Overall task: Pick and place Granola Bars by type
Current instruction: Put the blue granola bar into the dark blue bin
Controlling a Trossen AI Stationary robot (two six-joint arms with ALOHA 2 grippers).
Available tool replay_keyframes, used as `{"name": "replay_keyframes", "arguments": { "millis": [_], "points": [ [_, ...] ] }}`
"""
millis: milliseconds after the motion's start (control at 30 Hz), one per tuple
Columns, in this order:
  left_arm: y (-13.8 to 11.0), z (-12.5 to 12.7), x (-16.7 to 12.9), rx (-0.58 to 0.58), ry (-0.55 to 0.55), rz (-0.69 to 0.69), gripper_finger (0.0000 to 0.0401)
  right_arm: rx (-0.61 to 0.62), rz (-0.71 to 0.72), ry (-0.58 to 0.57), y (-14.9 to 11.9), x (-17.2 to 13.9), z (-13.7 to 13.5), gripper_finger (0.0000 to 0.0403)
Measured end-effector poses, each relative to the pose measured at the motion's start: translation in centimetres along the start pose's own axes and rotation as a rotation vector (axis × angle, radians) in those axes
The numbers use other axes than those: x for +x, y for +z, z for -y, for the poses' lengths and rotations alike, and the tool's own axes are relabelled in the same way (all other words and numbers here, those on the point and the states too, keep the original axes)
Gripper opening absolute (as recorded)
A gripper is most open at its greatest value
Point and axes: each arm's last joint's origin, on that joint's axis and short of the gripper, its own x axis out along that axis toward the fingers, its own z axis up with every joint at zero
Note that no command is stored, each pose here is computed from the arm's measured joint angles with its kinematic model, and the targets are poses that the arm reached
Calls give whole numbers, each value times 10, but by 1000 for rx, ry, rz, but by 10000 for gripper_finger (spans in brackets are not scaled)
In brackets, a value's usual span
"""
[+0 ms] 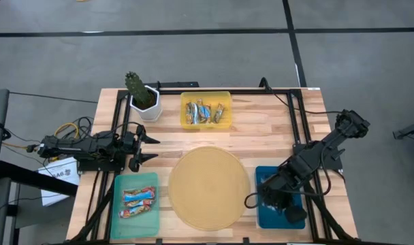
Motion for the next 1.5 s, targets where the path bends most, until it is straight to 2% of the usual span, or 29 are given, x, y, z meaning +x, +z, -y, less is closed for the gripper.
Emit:
{"name": "replay_keyframes", "arguments": {
  "millis": [133, 367, 833, 1167, 1500],
  "points": [
    [0, 0, 0, 0, 0, 0, 261, 8, -31, -118, -7, 2, 0, 11],
    [0, 0, 0, 0, 0, 0, 261, 75, -107, -235, -19, 3, 0, 11],
    [0, 0, 0, 0, 0, 0, 261, 80, -137, -294, -23, 5, 2, 11],
    [0, 0, 0, 0, 0, -1, 261, 66, -145, -259, -37, 65, 30, 11],
    [0, 0, 0, 0, 0, 0, 261, 62, -110, -244, -53, 103, 58, 11]
  ]
}}
